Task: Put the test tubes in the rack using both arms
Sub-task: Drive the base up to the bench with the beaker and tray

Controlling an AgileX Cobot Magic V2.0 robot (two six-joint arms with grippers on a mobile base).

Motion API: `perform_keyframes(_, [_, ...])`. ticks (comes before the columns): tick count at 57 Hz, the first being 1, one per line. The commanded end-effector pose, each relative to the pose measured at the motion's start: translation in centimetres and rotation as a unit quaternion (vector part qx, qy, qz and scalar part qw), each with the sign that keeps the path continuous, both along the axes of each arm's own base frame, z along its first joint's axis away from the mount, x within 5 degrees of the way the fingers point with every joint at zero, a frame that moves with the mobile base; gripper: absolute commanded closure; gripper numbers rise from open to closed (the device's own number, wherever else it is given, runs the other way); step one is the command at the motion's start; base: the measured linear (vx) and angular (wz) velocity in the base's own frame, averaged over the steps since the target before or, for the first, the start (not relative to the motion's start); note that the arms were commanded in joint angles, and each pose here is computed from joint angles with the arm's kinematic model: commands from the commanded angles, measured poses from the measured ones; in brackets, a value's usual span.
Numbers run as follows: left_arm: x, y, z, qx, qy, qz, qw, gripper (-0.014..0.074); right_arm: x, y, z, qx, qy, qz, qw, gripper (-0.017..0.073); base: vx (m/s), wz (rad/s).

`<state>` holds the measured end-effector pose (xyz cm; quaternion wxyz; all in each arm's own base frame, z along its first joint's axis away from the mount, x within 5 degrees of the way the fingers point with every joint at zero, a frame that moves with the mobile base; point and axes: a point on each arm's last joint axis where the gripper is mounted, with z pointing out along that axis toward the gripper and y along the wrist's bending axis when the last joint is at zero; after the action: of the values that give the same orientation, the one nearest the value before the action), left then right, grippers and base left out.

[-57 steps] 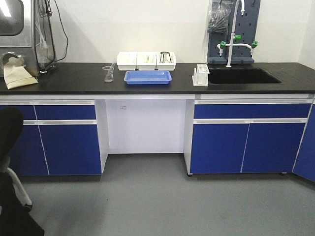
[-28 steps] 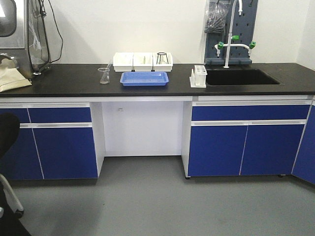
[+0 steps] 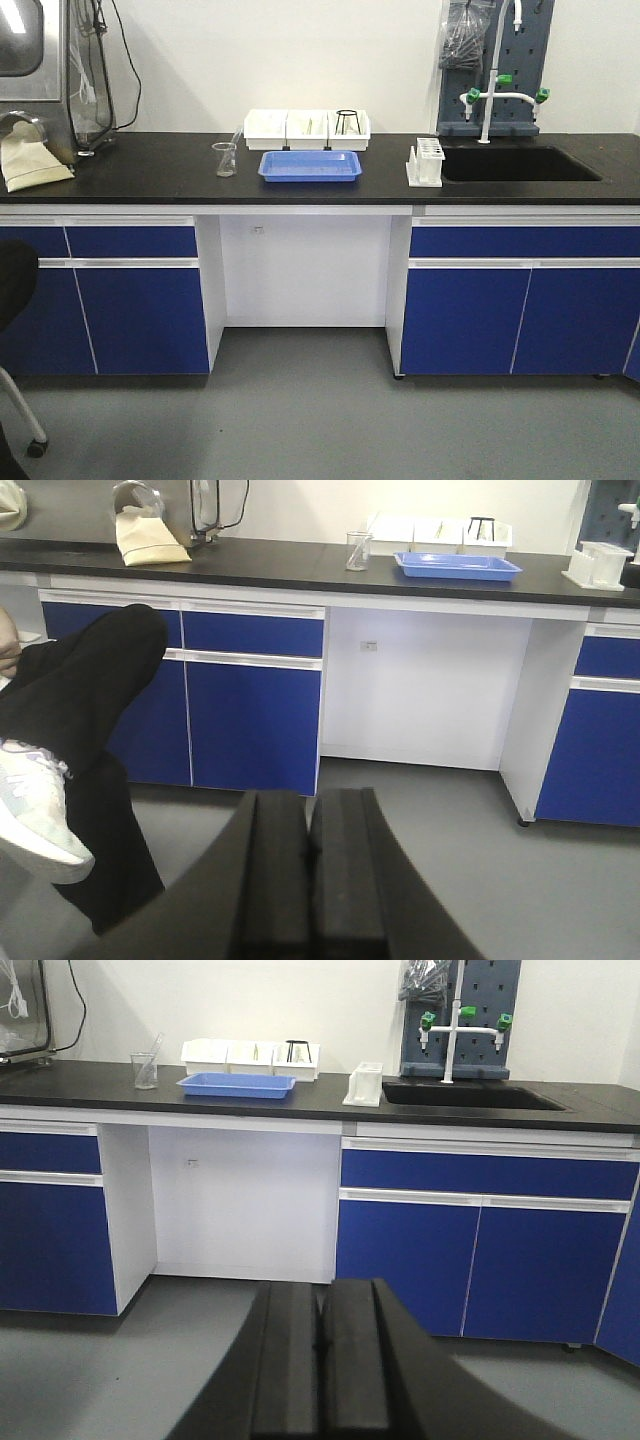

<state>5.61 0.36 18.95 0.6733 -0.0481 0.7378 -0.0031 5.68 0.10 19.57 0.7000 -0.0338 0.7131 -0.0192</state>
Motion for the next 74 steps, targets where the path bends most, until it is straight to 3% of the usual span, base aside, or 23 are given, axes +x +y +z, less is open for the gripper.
perform_keyframes(1, [-0.09, -0.04, 1.62, 0.0, -0.054, -0.002, 0.999, 0.0598, -0.04, 0.02, 0.38, -0.008, -0.042, 0.0, 0.999, 0.0568, 0.17, 0.0])
perform_keyframes(74, [-0.09, -0.04, 1.62, 0.0, -0.054, -0.002, 0.999, 0.0598, -0.04, 0.02, 0.38, -0.008, -0.042, 0.0, 0.999, 0.0568, 0.37, -0.04])
